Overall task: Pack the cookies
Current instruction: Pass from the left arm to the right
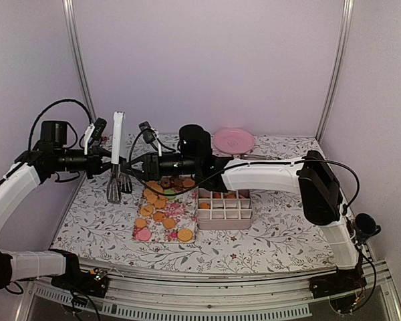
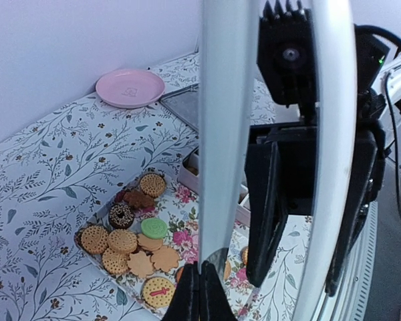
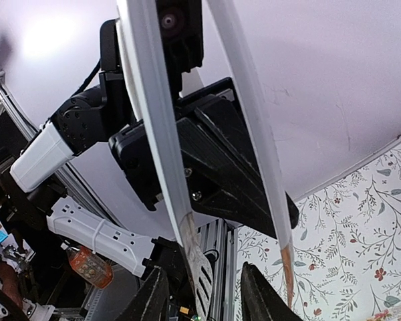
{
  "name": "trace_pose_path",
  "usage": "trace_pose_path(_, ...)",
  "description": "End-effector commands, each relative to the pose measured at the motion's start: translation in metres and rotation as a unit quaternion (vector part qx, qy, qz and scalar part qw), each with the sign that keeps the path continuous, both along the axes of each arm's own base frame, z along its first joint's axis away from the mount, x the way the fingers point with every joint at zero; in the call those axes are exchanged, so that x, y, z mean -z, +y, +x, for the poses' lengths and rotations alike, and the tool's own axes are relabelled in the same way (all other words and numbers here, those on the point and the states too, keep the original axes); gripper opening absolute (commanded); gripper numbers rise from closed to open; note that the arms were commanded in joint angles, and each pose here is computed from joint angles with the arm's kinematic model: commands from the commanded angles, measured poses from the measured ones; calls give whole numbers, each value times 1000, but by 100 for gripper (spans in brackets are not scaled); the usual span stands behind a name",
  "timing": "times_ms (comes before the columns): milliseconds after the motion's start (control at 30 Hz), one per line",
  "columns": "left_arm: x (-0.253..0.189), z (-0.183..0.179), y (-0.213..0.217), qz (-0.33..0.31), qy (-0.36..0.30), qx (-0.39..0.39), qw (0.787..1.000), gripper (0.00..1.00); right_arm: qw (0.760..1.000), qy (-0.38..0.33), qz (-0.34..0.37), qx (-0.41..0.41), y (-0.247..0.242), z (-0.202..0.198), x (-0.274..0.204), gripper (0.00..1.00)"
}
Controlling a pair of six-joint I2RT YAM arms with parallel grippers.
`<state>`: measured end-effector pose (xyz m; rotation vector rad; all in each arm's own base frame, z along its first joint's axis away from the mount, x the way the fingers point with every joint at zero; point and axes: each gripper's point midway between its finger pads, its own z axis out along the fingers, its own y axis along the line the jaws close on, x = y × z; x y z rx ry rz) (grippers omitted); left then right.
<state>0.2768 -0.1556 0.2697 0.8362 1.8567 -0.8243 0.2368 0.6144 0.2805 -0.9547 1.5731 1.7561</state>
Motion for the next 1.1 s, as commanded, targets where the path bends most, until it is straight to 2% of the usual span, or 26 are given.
trace_pose_path(0,-13,-3,-5,-7,-18,12,1000,0,999,-21,44,-21,4,-10,-40,38)
trace_pose_path(367,-13,-3,-10,-10,-19,17,1000,0,998,-20,52,-23,15,-11,-44,34)
trace_pose_path(467,-13,-3,-10,-10,-18,17,1000,0,999,-16,43,-28,24,-12,-28,33)
trace_pose_path(533,-12,-2,-10,-8,-20,14,1000,0,998,-16,46,-34,28,-16,-29,29)
trace_pose_path(600,-8,1,-8,1,-23,6,1000,0,998,-17,49,-40,30,-21,-31,22)
trace_pose_path(733,4,13,2,41,-45,-27,998,0,997,-17,54,-52,29,-30,-39,1)
trace_pose_path(833,19,31,19,92,-62,-78,991,0,996,-20,61,-64,23,-37,-47,0)
trace_pose_path(900,29,41,30,118,-63,-107,985,0,994,-33,82,-70,9,-46,-73,0)
trace_pose_path(1067,44,64,58,148,-59,-165,973,0,986,-48,114,-109,-17,-69,-102,0)
